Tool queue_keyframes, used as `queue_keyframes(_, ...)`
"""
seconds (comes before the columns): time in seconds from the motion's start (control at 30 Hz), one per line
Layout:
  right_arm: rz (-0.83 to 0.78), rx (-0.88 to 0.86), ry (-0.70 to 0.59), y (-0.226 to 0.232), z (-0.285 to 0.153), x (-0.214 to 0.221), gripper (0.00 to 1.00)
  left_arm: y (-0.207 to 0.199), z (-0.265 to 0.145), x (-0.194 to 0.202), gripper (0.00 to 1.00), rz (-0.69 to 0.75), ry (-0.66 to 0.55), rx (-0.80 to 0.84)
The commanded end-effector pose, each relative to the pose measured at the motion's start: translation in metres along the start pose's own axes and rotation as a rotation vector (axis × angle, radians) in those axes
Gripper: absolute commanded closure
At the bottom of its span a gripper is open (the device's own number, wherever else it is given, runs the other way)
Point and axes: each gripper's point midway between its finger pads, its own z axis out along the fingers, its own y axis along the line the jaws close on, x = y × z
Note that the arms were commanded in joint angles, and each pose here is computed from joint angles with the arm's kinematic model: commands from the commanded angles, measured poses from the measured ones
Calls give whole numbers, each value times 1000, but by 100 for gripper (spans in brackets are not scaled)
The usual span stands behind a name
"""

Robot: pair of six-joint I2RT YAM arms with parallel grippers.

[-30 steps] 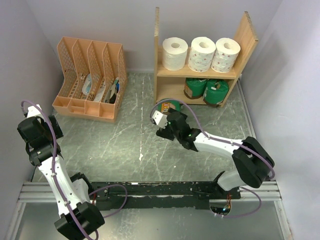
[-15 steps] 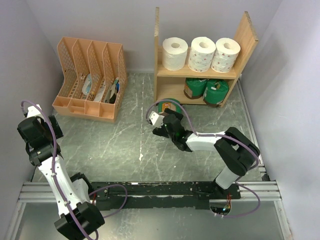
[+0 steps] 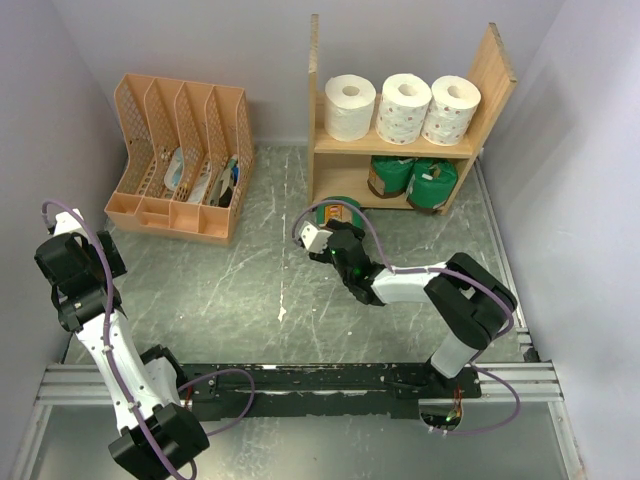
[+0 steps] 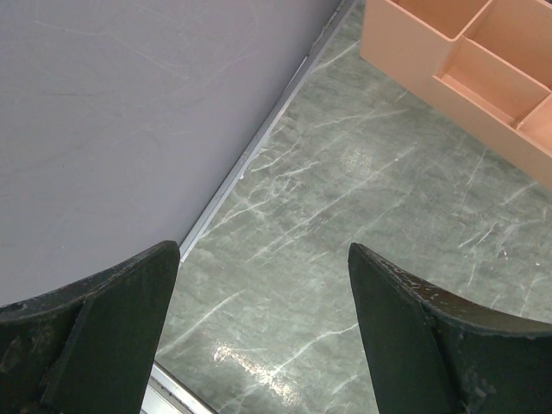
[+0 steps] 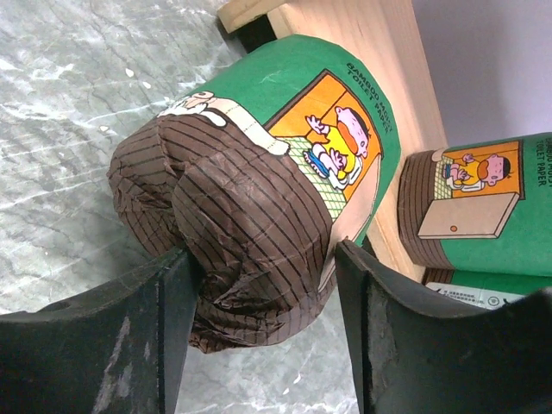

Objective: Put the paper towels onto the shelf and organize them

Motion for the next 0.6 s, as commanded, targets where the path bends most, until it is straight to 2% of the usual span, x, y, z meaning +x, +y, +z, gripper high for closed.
queue_keyframes(0.0, 1, 35, -35, -7, 1, -9, 41, 5, -2, -9, 9, -6, -27, -18)
queue_keyframes(0.13, -8, 75, -8, -10, 6, -5, 46, 5, -2, -9, 9, -6, -27, -18)
queue_keyframes(0.27, -14, 85, 20, -9, 11, -2, 60, 5, -2, -9, 9, -6, -26, -19)
queue_keyframes(0.37, 2, 82, 30, -10, 14, -4, 88, 5, -2, -9, 8, -7, -26, -18)
queue_keyframes(0.43, 43, 66, 42, -12, 13, -8, 99, 5, -2, -9, 9, -7, -25, -20)
queue_keyframes(0.57, 170, 24, 29, -28, -4, -29, 100, 6, -2, -9, 8, -8, -27, -20)
